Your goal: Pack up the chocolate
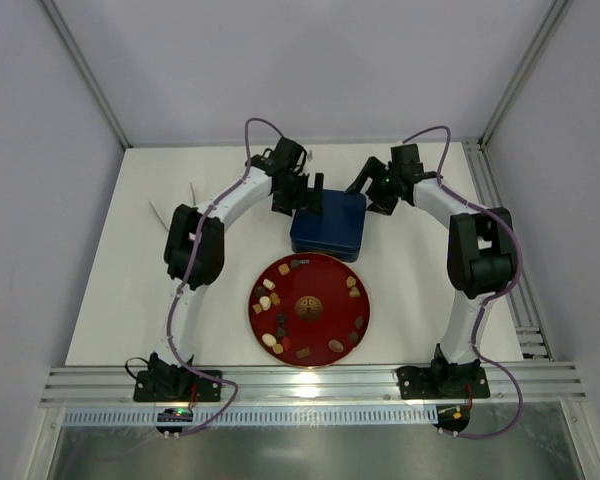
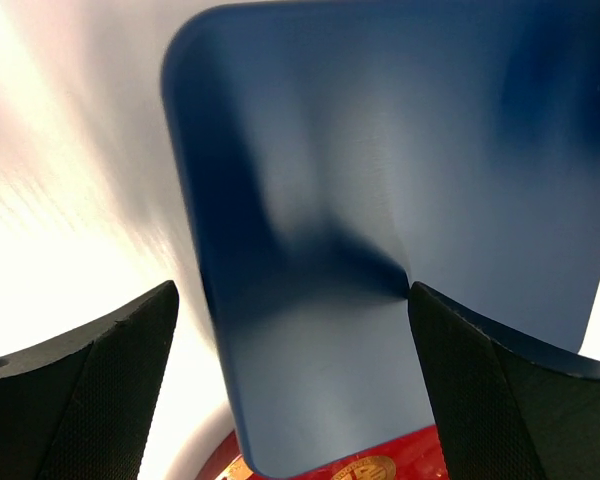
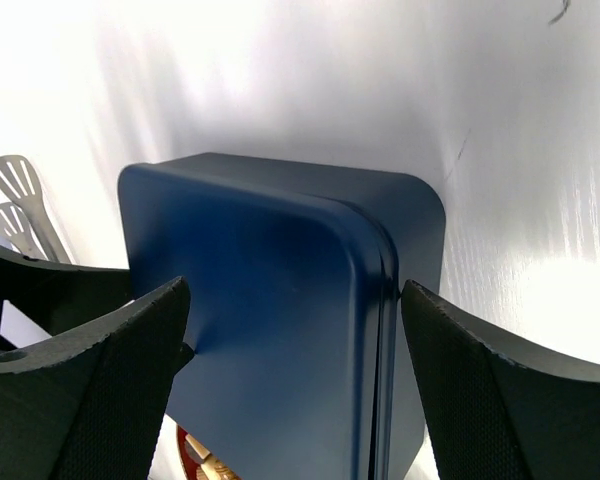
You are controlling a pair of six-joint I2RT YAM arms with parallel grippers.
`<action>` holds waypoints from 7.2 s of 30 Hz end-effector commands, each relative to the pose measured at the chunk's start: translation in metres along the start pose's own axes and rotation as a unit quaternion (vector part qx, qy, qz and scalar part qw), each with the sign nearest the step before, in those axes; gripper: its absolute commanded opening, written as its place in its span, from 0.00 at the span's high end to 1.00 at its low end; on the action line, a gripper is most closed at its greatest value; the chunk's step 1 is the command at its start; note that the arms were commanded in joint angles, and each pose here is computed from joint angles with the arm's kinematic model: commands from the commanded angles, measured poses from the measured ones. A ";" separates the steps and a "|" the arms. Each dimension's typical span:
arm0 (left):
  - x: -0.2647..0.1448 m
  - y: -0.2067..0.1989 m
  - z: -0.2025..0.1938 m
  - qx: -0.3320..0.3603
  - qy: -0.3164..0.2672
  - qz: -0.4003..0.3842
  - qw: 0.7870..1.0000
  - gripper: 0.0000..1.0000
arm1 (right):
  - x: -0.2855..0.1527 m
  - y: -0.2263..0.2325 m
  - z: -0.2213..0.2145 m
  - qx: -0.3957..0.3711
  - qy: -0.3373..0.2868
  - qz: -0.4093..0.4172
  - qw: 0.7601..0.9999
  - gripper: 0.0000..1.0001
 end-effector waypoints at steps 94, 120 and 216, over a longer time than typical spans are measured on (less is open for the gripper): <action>-0.047 0.030 0.003 -0.052 -0.026 -0.085 0.995 0.19 | 0.004 0.003 0.024 -0.047 -0.028 -0.022 0.998 0.21; -0.025 0.029 -0.057 -0.081 0.058 -0.058 0.993 0.40 | -0.006 0.009 0.001 -0.078 -0.015 -0.003 0.997 0.20; -0.019 0.046 -0.046 -0.077 0.130 -0.001 0.989 0.36 | -0.021 -0.046 -0.082 -0.116 0.050 -0.205 0.971 0.44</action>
Point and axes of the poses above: each gripper's point midway between its finger pads, its own x axis out along the fingers, its own y axis along the line the jaws close on, z = x × y, the point moved 5 cm from there along -x, back along the fingers, and after that the axes turned 1 degree about x, right-handed, at the moved point
